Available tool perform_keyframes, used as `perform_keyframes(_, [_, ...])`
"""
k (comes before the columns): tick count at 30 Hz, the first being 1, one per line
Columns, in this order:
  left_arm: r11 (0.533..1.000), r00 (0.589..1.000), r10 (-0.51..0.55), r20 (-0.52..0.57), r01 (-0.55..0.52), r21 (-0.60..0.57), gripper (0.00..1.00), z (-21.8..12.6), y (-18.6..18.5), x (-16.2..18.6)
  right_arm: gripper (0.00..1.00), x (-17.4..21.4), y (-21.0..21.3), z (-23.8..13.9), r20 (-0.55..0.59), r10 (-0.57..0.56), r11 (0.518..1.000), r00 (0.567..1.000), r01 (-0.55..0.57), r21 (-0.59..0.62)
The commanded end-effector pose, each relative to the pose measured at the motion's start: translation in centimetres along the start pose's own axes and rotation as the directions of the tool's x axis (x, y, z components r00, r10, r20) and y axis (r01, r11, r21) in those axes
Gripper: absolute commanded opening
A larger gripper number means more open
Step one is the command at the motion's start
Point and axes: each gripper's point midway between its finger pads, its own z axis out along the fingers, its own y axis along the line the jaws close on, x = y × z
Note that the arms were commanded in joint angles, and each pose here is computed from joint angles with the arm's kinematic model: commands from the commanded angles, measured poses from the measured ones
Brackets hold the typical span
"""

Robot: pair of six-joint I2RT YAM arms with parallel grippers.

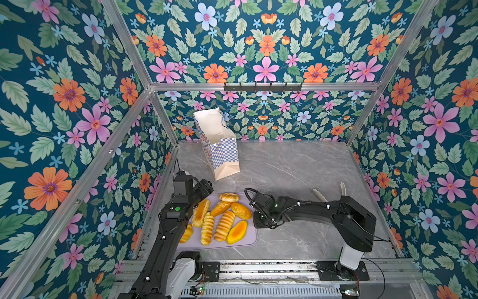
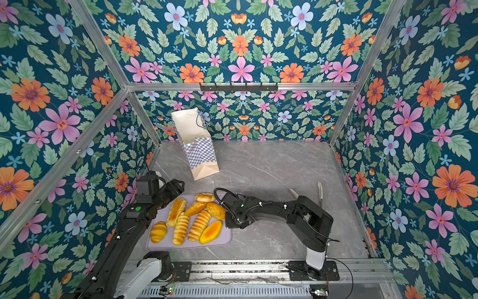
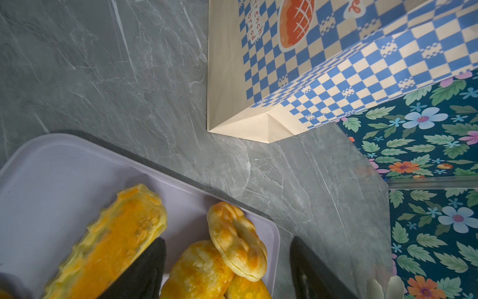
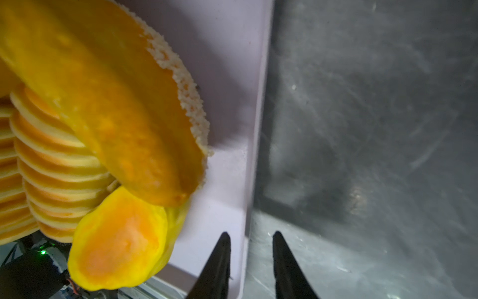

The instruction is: Place the fake bread into the paper bag

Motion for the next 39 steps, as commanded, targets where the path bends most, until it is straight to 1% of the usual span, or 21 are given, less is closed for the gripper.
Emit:
perform_keyframes(1, [1.000,1.000,0.013,0.019,-0.012,-0.020,0.77,-0.2,0.4,-0.3,0.27,-0.1,-0.3,0.1,0.015,0.018,0.999,1.000,-0.019,0.028])
perform_keyframes(5, [0.999,0.999,0.014,0.033,-0.013,-0.032,0.77,-0.4,0.6,-0.5,0.26,0.0,-0.5,0.2,0.027,0.004,0.998,1.000,-0.005,0.064])
perform_keyframes(14, [0.999,0.999,0.019,0.050,-0.016,-0.051,0.78,-1.0,0.8,-0.9,0.22,-0.1,-0.9,0.7,0.041,0.008,0.996,0.999,-0.012,0.090])
perform_keyframes(17, [0.998,0.998,0.019,0.055,-0.016,-0.054,0.78,-1.1,0.8,-1.0,0.18,-0.1,-1.2,0.9,0.045,0.010,0.995,0.999,-0.015,0.100])
perform_keyframes(20, [0.999,0.998,0.017,0.058,-0.014,-0.052,0.78,-1.2,0.7,-1.1,0.15,0.0,-1.4,1.2,0.043,0.013,0.994,0.999,-0.017,0.106])
perform_keyframes(29, [0.998,0.998,0.017,0.057,-0.014,-0.055,0.78,-1.2,0.7,-1.2,0.15,0.1,-1.9,1.7,0.053,0.033,0.993,0.998,-0.039,0.109])
perform_keyframes(32, [0.998,0.998,0.017,0.058,-0.014,-0.054,0.78,-1.2,0.6,-1.2,0.09,0.0,-2.3,1.2,0.073,0.042,0.992,0.996,-0.050,0.119])
perform_keyframes(35, [0.999,0.998,0.016,0.060,-0.013,-0.050,0.79,-1.3,0.5,-1.3,0.07,-0.2,-2.9,0.6,0.090,0.046,0.990,0.995,-0.058,0.129])
perform_keyframes(39, [0.999,0.998,0.013,0.059,-0.010,-0.042,0.78,-1.3,0.2,-1.5,0.00,-0.7,-4.2,-0.2,0.103,0.067,0.987,0.992,-0.082,0.140])
